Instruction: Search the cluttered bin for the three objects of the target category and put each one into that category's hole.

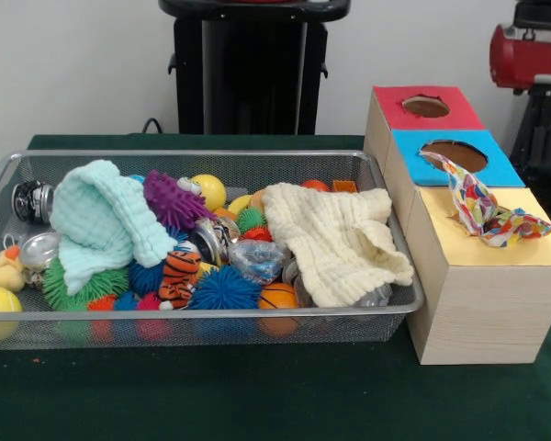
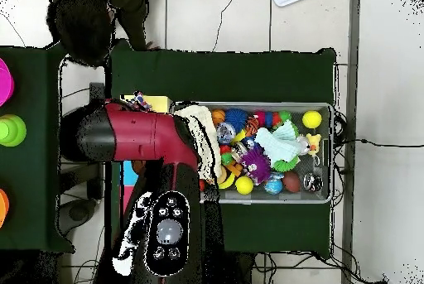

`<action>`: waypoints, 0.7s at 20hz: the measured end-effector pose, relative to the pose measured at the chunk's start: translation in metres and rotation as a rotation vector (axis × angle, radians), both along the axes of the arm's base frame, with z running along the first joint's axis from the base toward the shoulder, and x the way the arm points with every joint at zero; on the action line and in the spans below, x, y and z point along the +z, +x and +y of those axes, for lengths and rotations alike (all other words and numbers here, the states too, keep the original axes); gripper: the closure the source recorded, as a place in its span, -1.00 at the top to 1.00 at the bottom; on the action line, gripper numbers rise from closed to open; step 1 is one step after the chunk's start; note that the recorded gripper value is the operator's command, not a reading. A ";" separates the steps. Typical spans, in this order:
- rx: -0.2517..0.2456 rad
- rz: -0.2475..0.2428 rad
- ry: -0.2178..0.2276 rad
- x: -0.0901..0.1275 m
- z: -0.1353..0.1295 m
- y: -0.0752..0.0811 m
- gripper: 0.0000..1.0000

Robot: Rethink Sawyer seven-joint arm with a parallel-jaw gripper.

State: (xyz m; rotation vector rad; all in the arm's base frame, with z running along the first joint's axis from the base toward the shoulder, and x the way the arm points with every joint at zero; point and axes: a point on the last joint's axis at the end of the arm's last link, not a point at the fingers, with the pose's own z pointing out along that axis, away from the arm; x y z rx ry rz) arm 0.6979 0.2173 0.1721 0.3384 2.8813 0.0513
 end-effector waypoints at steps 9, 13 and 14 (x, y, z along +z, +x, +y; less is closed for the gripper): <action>0.000 -0.010 0.008 0.025 0.001 0.001 -1.00; -0.004 -0.010 0.007 0.025 -0.003 0.002 -1.00; -0.006 -0.010 0.007 0.025 -0.004 0.003 -1.00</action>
